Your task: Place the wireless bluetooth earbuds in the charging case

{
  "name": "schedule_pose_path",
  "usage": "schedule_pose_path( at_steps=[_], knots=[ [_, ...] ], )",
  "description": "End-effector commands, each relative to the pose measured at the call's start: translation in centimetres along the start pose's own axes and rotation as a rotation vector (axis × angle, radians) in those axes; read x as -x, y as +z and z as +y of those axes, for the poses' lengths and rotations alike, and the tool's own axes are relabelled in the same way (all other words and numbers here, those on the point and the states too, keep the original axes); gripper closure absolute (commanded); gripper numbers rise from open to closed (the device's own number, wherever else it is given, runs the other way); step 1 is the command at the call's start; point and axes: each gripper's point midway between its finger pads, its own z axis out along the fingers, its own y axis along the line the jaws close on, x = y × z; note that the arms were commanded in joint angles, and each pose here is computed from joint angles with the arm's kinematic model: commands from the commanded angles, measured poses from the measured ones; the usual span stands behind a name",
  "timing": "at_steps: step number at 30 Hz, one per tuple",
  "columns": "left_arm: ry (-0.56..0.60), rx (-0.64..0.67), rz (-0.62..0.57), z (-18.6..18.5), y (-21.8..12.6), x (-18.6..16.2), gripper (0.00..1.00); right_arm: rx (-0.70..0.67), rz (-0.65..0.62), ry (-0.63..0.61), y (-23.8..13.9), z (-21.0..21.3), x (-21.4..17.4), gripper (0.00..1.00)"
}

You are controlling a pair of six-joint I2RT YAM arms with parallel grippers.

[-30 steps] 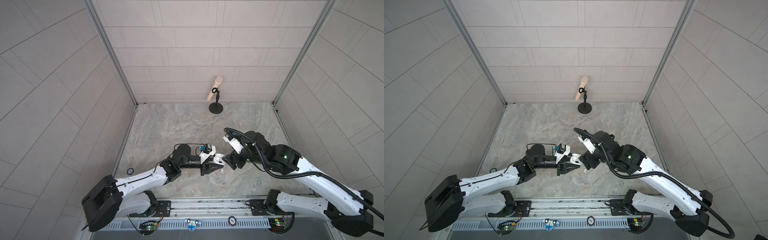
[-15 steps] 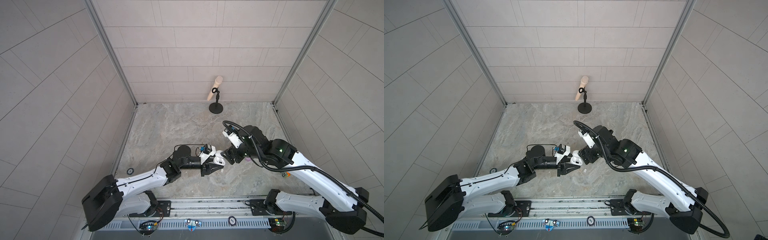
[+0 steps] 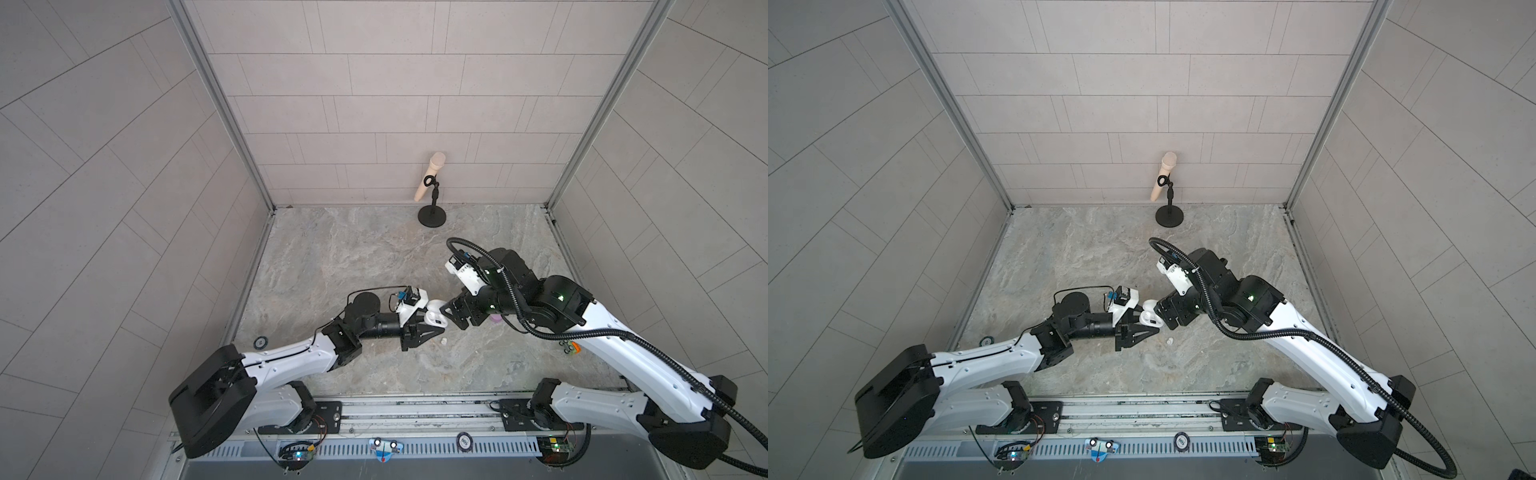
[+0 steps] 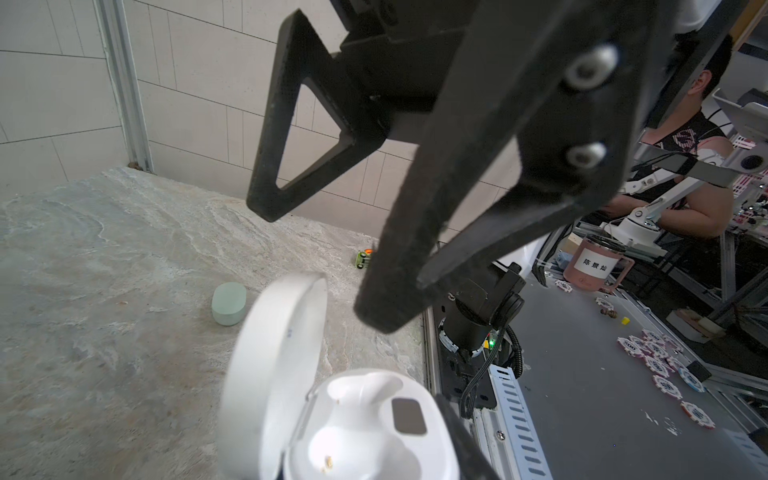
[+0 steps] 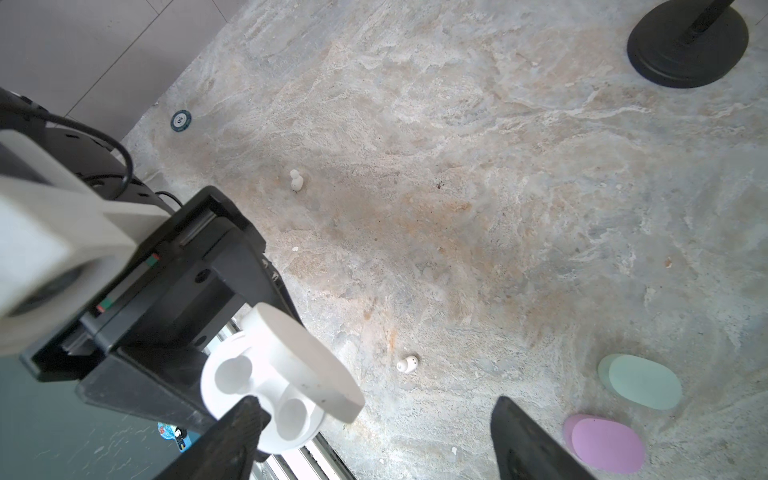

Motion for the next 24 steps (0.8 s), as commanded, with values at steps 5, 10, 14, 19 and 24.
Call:
schedule_pose_path(
  at_steps=[5,10,14,19,24],
  knots=[
    [0.012,0.075,-0.056,2.0,-1.1,0.5,0.87,0.023,-0.023,0.070,-1.7,0.1,0.3,0.09],
    [0.026,0.143,-0.076,3.4,-2.3,0.5,0.87,0.009,-0.011,0.178,-1.4,-1.1,-0.6,0.08],
    [0.039,0.197,-0.090,4.5,-3.3,0.6,0.87,-0.064,0.019,0.254,-0.3,-3.1,-2.3,0.08],
    [0.056,0.251,-0.114,5.2,-4.5,0.9,0.87,-0.108,0.127,0.378,4.5,-4.6,-6.3,0.10],
    [0.059,0.285,-0.115,5.4,-5.2,0.5,0.88,-0.127,0.252,0.499,9.2,-5.1,-9.4,0.12]
  ],
)
